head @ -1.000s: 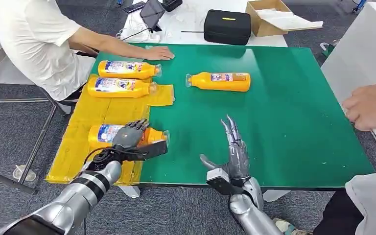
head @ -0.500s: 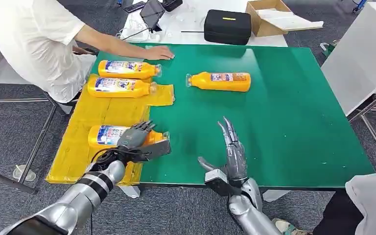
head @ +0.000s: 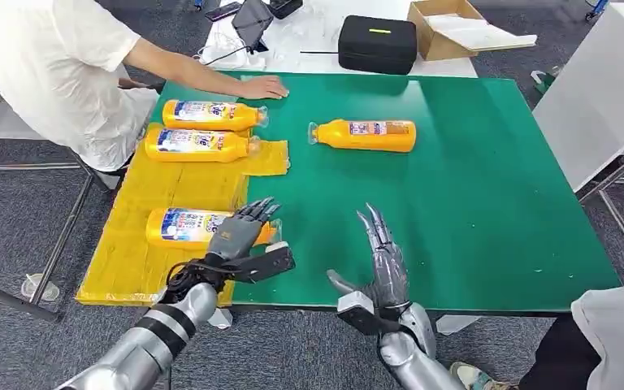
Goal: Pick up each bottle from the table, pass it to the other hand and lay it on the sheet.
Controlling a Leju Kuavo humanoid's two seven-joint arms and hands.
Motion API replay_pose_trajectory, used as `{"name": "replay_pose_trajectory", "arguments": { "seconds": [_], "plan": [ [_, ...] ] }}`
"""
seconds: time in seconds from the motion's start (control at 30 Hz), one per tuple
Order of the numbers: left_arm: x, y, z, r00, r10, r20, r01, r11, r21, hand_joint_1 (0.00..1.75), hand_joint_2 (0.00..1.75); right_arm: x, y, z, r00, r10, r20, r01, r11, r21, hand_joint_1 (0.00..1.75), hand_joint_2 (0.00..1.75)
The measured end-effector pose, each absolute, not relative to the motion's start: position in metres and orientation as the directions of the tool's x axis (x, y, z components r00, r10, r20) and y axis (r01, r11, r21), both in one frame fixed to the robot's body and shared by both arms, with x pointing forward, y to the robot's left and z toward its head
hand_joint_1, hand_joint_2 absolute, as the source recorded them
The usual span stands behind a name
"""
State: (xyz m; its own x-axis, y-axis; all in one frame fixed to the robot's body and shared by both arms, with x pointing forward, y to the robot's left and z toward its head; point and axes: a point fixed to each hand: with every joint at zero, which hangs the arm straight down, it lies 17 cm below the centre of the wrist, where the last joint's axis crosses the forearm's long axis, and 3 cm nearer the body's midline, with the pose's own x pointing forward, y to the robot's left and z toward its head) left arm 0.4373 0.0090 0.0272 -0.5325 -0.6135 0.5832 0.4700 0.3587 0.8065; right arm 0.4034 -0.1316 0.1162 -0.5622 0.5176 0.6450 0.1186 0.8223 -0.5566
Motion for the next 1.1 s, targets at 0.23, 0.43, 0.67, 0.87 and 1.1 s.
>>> {"name": "replay_pose_trajectory", "arguments": {
  "seconds": [0.23,0.43,0.67,0.87,1.1],
  "plan": [
    [0.429,0.003,0.049,-0.582,-0.587,0.563,0.397,0.400,0.826,0.00,0.00,0.399,-0.137,0.116,-0.554,0.520,0.650,0.131,0.825,-0.549,0.00,1.75],
    [0.426,0.002,0.058,-0.602,-0.577,0.552,0.371,0.410,0.833,0.00,0.00,0.398,-0.139,0.120,-0.557,0.515,0.652,0.140,0.832,-0.537,0.00,1.75],
    [0.423,-0.001,0.069,-0.618,-0.553,0.559,0.346,0.448,0.824,0.00,1.75,0.398,-0.146,0.127,-0.535,0.454,0.712,0.139,0.879,-0.456,0.00,1.75],
    [0.394,-0.017,0.093,-0.526,-0.344,0.777,0.458,0.656,0.600,0.00,1.75,0.393,-0.140,0.125,-0.582,0.560,0.589,0.166,0.791,-0.589,0.00,1.75],
    [0.362,-0.037,0.109,-0.225,-0.037,0.974,0.560,0.813,0.160,0.00,1.75,0.413,-0.202,0.077,-0.393,0.863,0.318,0.253,0.434,-0.865,0.00,1.75]
  ]
}}
